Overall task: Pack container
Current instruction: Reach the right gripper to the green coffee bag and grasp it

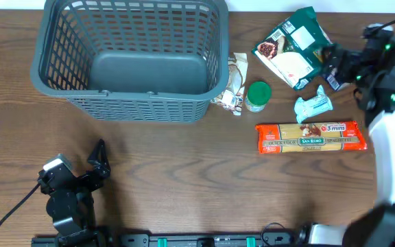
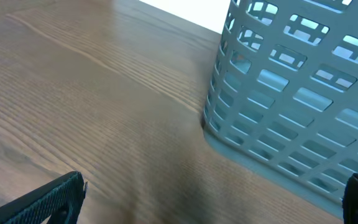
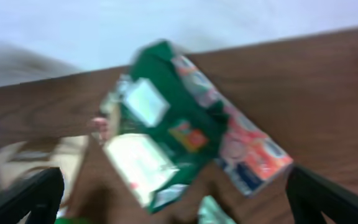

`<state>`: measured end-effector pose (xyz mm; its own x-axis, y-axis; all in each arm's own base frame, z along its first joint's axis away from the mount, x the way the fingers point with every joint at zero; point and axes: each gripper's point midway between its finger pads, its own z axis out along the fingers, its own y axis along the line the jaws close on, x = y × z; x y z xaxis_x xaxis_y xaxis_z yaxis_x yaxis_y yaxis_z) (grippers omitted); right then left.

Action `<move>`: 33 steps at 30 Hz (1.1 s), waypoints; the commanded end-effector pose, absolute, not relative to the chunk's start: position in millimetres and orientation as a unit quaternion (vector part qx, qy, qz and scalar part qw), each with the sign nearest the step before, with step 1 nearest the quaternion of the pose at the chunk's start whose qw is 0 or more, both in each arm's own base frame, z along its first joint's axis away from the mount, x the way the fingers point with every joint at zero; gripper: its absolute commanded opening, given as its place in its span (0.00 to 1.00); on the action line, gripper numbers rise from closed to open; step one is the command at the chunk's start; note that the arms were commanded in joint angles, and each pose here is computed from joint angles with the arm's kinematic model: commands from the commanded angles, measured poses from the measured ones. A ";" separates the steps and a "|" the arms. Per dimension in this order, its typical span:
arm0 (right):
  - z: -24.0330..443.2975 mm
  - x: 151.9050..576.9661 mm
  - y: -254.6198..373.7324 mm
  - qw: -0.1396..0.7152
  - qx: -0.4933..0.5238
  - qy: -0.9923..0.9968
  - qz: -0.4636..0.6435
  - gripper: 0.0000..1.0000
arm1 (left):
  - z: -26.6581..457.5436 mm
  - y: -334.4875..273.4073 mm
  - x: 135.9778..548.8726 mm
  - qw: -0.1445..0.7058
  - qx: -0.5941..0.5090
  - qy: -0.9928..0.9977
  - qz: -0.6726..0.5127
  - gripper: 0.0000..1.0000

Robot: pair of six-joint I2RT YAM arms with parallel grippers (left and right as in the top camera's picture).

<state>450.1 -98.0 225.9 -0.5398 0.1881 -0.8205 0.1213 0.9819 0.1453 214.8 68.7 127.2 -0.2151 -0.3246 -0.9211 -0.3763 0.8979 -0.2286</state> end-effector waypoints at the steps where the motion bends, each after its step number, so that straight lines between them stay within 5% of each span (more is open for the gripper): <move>1: 218.4 470.6 -103.4 0.476 0.061 0.876 0.051 0.99 | 118.1 67.4 215.1 0.578 -0.226 0.784 0.018 0.99; 24: 71.0 559.5 -104.1 0.426 0.046 0.887 0.174 0.99 | 118.1 67.4 215.1 0.578 -0.226 0.784 0.018 0.99; 26: 68.5 559.1 -102.5 0.424 0.045 0.887 0.179 0.92 | 118.1 67.4 215.1 0.578 -0.226 0.784 0.018 0.99; 33: 67.0 559.2 -91.7 0.419 0.036 0.887 0.190 0.38 | 118.1 67.4 215.1 0.578 -0.226 0.784 0.018 0.99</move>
<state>556.4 -99.2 74.6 -0.6325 0.2224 -0.7419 -0.0827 0.9330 0.3502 214.8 68.7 127.2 -0.2151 -0.3246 -0.9211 -0.3763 0.8979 -0.2286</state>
